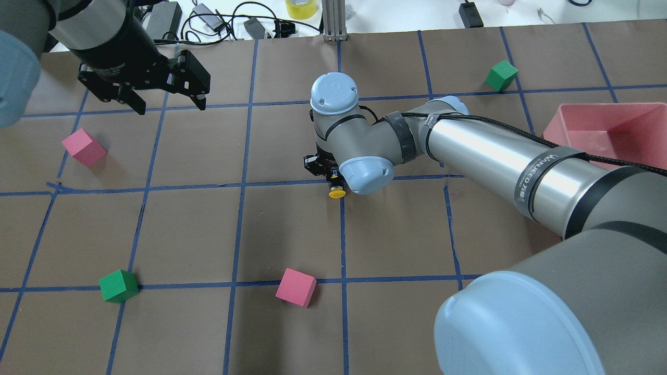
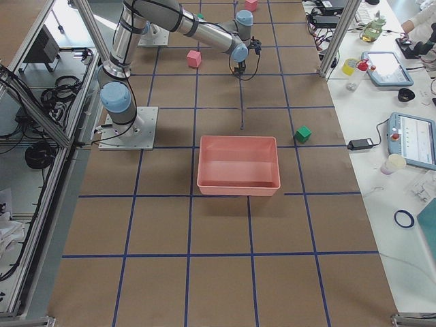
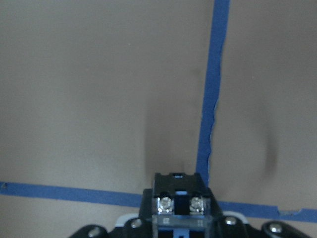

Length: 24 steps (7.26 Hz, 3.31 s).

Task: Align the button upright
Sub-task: 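Carry the switch to the table center and hold it yellow cap down, then reach the left gripper to the switch while the right gripper holds it, then grasp the switch with the left gripper while the right gripper releases and rises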

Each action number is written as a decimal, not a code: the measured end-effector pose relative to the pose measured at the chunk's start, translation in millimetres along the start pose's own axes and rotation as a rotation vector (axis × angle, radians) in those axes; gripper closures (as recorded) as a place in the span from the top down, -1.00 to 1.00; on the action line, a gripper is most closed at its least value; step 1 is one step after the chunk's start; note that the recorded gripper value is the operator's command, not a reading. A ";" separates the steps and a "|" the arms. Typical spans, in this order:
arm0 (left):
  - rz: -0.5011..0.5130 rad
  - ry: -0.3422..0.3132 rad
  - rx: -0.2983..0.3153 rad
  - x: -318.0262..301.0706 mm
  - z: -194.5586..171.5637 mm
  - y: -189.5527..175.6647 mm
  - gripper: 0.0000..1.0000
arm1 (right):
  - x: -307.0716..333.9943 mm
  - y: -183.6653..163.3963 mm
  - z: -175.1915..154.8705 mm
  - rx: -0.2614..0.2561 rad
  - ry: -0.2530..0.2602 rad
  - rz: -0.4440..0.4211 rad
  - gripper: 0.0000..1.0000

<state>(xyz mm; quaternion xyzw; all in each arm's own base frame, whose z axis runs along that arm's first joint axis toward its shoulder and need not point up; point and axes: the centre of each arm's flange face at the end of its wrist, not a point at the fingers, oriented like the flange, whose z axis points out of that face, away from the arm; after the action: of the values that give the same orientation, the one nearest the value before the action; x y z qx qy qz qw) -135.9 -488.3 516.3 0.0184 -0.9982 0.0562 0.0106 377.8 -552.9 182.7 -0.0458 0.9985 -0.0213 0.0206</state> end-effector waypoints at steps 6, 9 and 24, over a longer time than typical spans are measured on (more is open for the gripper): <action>-0.049 0.013 0.039 19.7 30.0 9.1 1.00 | 2.8 -3.0 -46.2 0.057 -0.014 -0.004 1.00; -0.067 0.036 0.161 40.7 60.2 21.3 1.00 | 64.5 -15.9 -107.1 0.046 0.002 -0.017 1.00; -0.059 0.087 0.627 197.4 349.4 106.0 0.93 | 210.7 36.1 -319.0 -0.052 0.105 -0.009 1.00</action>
<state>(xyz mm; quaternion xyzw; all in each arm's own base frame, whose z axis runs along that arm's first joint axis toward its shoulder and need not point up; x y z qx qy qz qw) -343.7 -429.4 161.9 0.0474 -0.9299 0.3615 0.0489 151.1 -523.6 491.2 -0.0497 0.9982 0.0022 -0.0333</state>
